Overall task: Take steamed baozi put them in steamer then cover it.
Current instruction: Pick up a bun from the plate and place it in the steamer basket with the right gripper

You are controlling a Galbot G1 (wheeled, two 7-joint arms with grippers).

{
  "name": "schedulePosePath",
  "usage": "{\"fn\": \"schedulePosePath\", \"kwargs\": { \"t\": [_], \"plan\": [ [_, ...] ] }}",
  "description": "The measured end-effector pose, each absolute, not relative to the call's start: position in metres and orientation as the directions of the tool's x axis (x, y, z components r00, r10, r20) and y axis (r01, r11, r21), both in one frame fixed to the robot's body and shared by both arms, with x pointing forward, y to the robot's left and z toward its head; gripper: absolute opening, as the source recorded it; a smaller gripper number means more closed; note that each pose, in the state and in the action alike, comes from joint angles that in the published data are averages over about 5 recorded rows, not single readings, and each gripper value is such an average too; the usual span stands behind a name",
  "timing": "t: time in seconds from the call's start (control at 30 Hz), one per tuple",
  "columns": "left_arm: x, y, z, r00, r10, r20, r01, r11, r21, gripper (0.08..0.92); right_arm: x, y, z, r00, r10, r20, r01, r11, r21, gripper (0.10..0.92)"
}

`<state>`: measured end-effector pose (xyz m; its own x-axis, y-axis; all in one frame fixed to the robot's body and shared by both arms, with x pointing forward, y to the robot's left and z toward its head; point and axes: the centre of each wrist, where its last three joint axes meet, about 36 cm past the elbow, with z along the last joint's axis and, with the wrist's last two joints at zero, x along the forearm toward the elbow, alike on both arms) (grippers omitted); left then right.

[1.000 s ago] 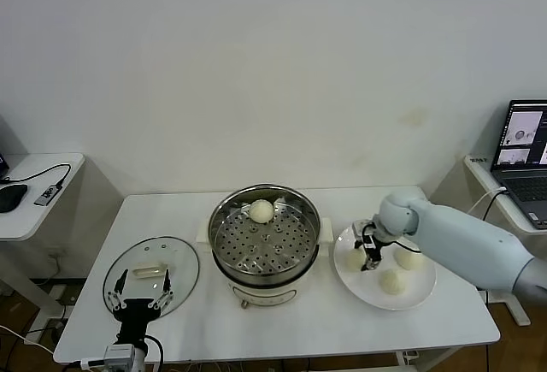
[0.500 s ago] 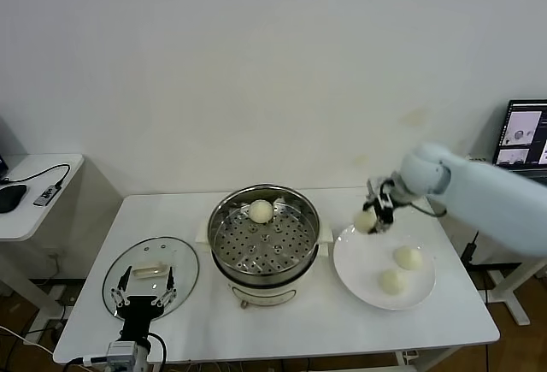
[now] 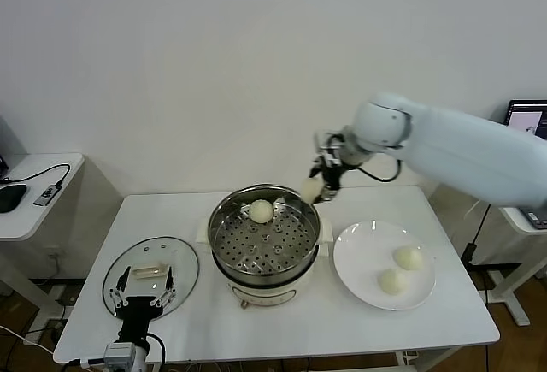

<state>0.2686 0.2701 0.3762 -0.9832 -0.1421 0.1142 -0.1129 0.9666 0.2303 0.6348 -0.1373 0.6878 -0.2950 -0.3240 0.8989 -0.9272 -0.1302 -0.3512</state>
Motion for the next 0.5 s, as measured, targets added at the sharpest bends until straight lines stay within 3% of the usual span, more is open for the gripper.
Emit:
{"fn": "schedulePosePath", "kwargs": {
  "t": [0.5],
  "plan": [
    [0.269,0.273,0.372,-0.981,-0.160,0.112,-0.131,0.964,0.231,0.823,0.634,-0.018,0.638,-0.217,-0.337,0.916,-0.944,-0.164,-0.285,0.621]
  ]
}}
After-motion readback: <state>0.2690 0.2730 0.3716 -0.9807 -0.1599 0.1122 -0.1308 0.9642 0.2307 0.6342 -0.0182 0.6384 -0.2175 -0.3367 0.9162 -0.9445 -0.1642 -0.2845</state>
